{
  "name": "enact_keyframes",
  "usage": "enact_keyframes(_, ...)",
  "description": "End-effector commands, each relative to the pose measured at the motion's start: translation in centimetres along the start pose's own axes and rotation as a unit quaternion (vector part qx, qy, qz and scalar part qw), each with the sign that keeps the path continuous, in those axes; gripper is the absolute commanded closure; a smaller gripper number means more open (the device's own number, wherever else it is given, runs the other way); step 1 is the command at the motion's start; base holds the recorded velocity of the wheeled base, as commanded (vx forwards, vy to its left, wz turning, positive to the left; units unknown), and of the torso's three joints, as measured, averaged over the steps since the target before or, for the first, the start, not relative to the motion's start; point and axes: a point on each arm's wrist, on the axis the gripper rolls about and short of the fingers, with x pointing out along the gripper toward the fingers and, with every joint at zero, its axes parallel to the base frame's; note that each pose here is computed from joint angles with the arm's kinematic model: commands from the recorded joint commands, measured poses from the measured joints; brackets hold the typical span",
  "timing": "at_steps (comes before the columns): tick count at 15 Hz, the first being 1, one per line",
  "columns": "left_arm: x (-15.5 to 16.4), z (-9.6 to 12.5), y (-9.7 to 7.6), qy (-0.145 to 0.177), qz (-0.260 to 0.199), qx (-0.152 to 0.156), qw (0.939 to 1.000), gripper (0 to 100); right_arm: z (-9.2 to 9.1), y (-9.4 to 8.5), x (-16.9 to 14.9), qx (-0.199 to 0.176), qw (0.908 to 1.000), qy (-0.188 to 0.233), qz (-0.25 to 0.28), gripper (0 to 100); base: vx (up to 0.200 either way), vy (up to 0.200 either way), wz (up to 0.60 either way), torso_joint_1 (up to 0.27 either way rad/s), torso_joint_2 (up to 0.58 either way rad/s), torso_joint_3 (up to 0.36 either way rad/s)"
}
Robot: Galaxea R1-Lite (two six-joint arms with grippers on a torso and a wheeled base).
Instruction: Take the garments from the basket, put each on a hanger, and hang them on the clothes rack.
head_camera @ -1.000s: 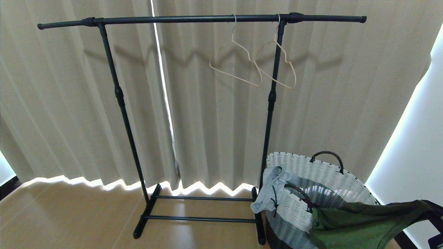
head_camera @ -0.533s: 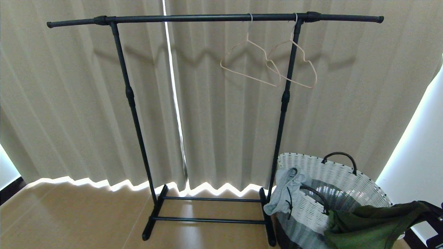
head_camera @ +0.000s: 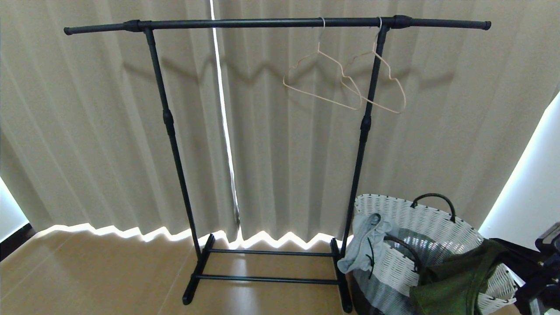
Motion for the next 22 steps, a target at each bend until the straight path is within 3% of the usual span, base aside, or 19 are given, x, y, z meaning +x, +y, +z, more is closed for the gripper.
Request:
enact_keyframes(1,-0.1,0.2,-0.1,-0.008,-0.023,0.013,0.9996,0,2.9,0.6,1.3,0.006,0.9982,-0.02,0.056,100,0.0,0.0,0.0,0.0,0.0,0.0)
enact_keyframes(3,0.0,0.8,-0.1,-0.012,-0.061,0.043,0.9971,0,5.4,1.2,1.9,0.039,0.9936,-0.035,0.1,100,0.0,0.0,0.0,0.0,0.0,0.0)
enact_keyframes(4,0.1,2.5,0.1,-0.013,-0.078,0.052,0.9955,0,7.2,1.7,2.3,0.073,0.986,-0.049,0.142,100,0.0,0.0,0.0,0.0,0.0,0.0)
enact_keyframes(6,1.6,9.5,1.4,-0.009,-0.093,0.032,0.9951,0,8.8,2.5,2.7,0.114,0.974,-0.059,0.186,100,0.0,0.0,0.0,0.0,0.0,0.0)
enact_keyframes(7,1.6,9.5,1.4,-0.009,-0.093,0.032,0.9951,0,8.8,2.5,2.7,0.114,0.974,-0.059,0.186,100,0.0,0.0,0.0,0.0,0.0,0.0)
enact_keyframes(8,5.3,14.1,2.5,0.001,-0.131,0.002,0.9914,0,9.4,2.6,3.2,0.127,0.9677,-0.067,0.207,100,0.0,0.0,0.0,0.0,0.0,0.0)
enact_keyframes(10,9.8,16.0,1.9,-0.003,-0.207,-0.007,0.9783,0,10.0,2.4,3.2,0.135,0.9618,-0.08,0.225,100,0.0,0.0,0.0,0.0,0.0,0.0)
enact_keyframes(12,12.9,16.0,0.3,0.008,-0.267,-0.02,0.9635,0,10.7,2.4,3.1,0.134,0.9576,-0.094,0.237,100,0.0,0.0,0.0,0.0,0.0,0.0)
enact_keyframes(13,14.8,15.8,-1.4,0.024,-0.305,-0.017,0.952,0,11.7,2.6,2.7,0.133,0.9517,-0.111,0.253,100,0.0,0.0,0.0,0.0,0.0,0.0)
enact_keyframes(15,16.2,15.3,-4.7,0.051,-0.342,-0.002,0.9385,0,12.5,3.3,2.5,0.131,0.9447,-0.122,0.275,100,0.0,0.0,0.0,0.0,0.0,0.0)
enact_keyframes(17,16.7,14.6,-7.6,0.076,-0.36,0.007,0.9297,0,13.0,3.7,2.5,0.131,0.9412,-0.127,0.284,100,0.0,0.0,0.0,0.0,0.0,0.0)
enact_keyframes(20,17.8,13.8,-14.3,0.113,-0.378,-0.035,0.9182,0,14.1,3.7,2.1,0.15,0.9331,-0.14,0.295,100,0.0,0.0,0.0,0.0,0.0,0.0)
enact_keyframes(22,17.9,13.5,-16.7,0.128,-0.402,-0.033,0.906,0,14.2,3.8,2.0,0.149,0.9322,-0.142,0.298,100,0.0,0.0,0.0,0.0,0.0,0.0)
